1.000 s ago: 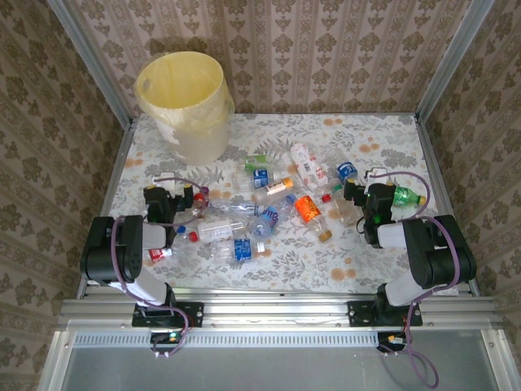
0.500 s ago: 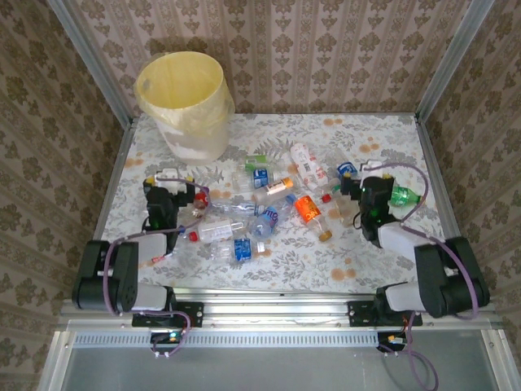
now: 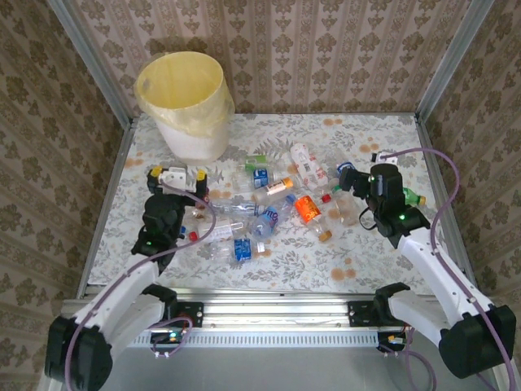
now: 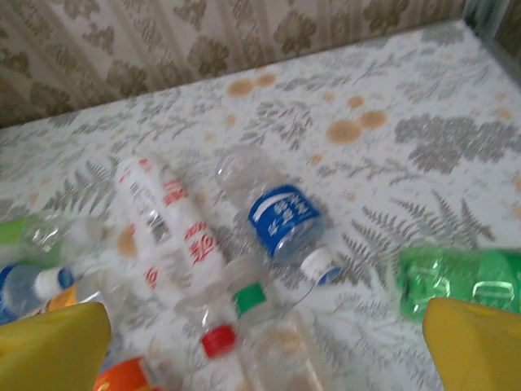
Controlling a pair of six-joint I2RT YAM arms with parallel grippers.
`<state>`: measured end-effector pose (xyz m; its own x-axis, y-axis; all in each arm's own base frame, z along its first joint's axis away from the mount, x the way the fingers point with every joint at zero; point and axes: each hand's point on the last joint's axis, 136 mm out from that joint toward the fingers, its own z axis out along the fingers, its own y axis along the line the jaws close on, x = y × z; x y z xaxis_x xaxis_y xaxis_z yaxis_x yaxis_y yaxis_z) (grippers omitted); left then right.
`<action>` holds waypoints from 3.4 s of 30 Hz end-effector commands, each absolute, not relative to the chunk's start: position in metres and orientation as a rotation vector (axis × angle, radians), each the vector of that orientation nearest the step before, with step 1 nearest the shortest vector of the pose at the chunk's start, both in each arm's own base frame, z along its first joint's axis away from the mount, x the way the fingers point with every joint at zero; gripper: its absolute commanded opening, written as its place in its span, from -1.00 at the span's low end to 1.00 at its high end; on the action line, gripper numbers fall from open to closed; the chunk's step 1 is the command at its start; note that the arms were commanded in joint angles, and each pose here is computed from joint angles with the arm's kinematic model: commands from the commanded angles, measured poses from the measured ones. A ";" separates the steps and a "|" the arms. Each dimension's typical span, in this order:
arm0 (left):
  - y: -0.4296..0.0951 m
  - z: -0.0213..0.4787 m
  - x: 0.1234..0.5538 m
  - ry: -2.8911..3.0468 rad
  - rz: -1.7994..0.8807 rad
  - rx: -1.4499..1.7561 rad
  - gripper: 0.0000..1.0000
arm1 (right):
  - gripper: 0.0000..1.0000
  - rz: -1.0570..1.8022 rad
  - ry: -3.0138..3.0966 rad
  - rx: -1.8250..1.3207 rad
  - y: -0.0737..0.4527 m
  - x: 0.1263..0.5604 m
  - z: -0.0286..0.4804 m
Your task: Throw the plastic bottles in the bin
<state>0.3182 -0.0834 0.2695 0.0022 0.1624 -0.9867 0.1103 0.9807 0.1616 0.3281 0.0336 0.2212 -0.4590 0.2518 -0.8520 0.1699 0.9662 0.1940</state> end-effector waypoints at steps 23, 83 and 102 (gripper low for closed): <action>-0.275 0.204 0.253 2.375 -0.541 0.971 1.00 | 1.00 0.386 2.280 0.110 0.092 0.262 0.213; -0.331 0.091 0.242 2.748 -0.574 1.312 -0.50 | 1.00 0.365 2.309 0.059 0.093 0.256 0.198; -0.337 0.181 0.261 2.384 -0.689 1.165 -0.61 | 1.00 0.366 2.323 0.064 0.093 0.255 0.189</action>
